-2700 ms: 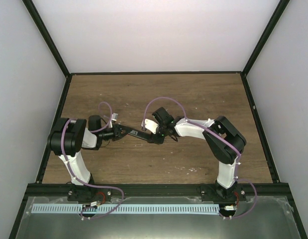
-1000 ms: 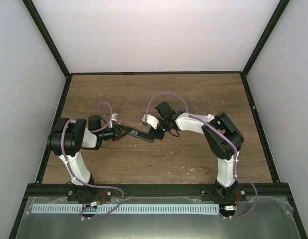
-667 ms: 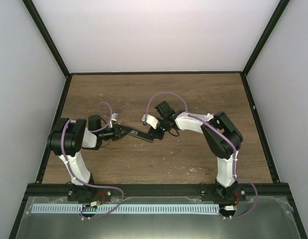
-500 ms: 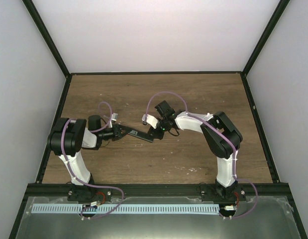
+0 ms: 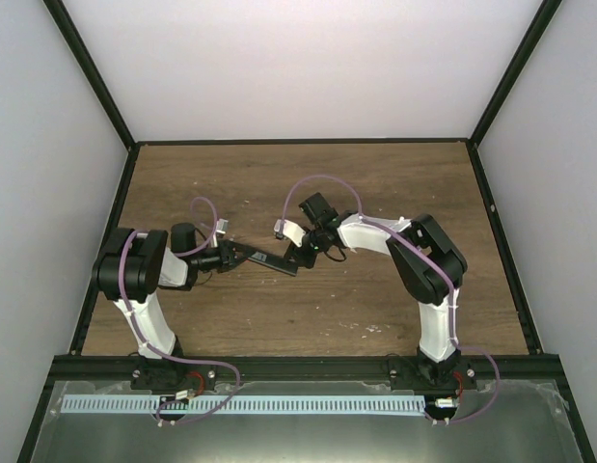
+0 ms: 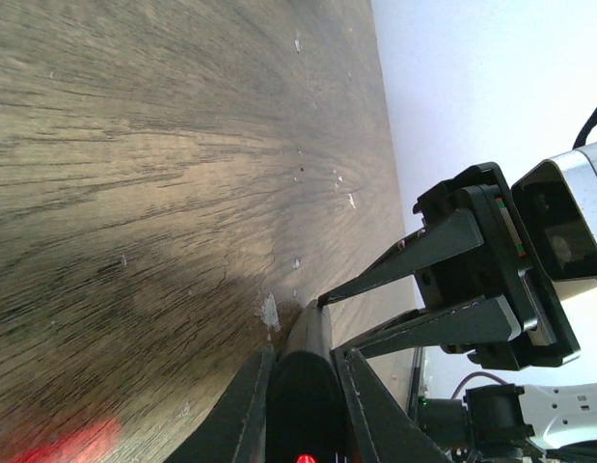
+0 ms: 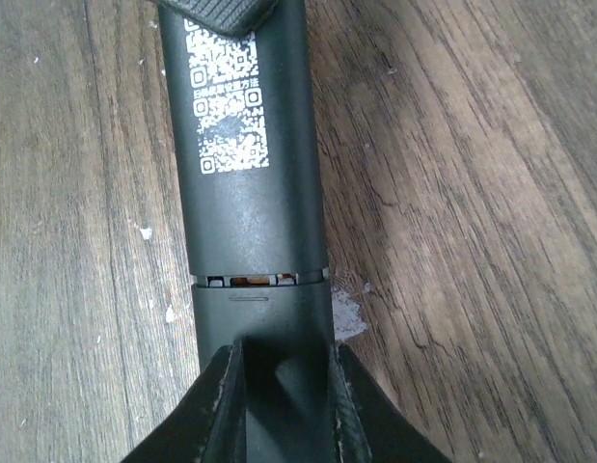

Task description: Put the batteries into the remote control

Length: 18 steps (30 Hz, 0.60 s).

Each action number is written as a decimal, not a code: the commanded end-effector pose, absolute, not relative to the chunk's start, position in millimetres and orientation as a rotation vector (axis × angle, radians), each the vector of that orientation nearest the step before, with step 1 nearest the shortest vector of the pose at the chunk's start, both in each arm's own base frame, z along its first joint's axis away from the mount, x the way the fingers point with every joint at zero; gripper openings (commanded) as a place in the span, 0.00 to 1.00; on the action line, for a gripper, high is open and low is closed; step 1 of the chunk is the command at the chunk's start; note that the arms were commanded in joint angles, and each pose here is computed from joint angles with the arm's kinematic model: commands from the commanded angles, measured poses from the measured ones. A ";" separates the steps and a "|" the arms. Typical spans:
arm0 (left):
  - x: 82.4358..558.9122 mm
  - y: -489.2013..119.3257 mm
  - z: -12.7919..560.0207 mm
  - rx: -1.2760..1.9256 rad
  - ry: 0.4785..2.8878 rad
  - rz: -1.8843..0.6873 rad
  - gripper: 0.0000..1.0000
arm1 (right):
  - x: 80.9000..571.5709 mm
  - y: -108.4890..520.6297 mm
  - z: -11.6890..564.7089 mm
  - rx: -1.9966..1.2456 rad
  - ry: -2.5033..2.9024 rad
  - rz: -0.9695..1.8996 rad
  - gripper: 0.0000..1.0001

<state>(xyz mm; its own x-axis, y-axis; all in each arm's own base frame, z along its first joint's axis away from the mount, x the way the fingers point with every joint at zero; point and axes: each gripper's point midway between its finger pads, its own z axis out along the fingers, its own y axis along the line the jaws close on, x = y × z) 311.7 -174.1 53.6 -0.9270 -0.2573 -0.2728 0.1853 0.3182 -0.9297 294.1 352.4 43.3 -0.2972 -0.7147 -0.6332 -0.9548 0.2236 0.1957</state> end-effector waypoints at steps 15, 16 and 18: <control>303.8 -181.0 46.1 -0.027 2.218 -1.648 0.00 | 298.1 372.0 107.1 -1.399 1.993 0.878 0.35; 303.9 -181.0 46.0 -0.027 2.218 -1.646 0.00 | 299.7 371.0 112.9 -1.382 1.990 0.873 0.35; 303.8 -180.3 45.9 -0.028 2.219 -1.643 0.00 | 303.6 365.6 123.7 -1.335 1.998 0.864 0.35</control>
<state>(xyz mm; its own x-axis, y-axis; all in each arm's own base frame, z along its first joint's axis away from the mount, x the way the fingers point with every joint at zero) 307.6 -180.1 53.5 -0.9308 -0.2424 -0.2737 0.1966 0.2996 -0.9336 296.7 365.8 83.1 -0.3321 -0.6350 -0.6975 -0.9421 0.2599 0.2120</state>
